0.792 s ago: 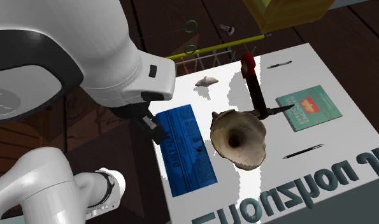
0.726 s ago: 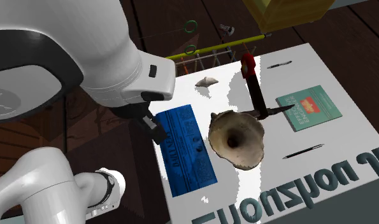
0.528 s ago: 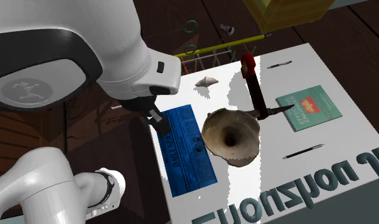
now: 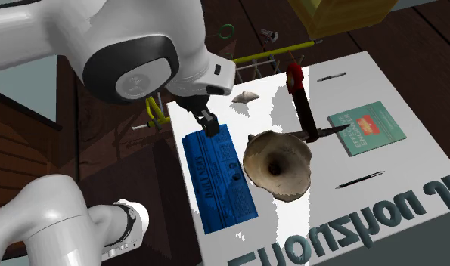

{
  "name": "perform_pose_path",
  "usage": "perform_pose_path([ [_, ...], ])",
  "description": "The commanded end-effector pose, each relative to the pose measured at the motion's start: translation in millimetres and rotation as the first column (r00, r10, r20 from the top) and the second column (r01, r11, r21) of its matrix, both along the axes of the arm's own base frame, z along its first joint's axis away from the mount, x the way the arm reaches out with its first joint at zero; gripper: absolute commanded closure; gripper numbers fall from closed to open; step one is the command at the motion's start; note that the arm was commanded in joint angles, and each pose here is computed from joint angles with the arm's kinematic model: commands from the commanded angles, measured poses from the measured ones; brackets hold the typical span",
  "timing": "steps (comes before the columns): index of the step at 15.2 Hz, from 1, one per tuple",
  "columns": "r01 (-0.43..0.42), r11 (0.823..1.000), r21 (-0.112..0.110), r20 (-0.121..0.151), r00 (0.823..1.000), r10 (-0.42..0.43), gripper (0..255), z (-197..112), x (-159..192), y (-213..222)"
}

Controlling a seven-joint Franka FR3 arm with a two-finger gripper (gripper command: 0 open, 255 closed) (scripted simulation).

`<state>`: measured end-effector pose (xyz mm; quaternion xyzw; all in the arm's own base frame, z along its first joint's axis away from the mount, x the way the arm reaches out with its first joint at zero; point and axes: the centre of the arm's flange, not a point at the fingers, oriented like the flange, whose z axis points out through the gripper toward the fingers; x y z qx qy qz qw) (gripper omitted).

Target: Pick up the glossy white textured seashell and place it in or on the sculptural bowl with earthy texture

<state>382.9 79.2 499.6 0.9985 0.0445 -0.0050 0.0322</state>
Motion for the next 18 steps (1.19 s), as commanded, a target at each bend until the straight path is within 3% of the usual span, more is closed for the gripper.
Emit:
perform_pose_path([
  [1, 0.029, 1.0, 0.006, 0.01, 1.0, -0.029, 0, -15.2, 17.8, 8.9],
  [9, 0.135, 0.99, 0.027, 0.039, 0.99, -0.136, 0, -72.3, 92.7, 46.8],
  [18, 0.252, 0.966, 0.054, 0.069, 0.964, -0.255, 0, -132.9, 183.4, 80.7],
])
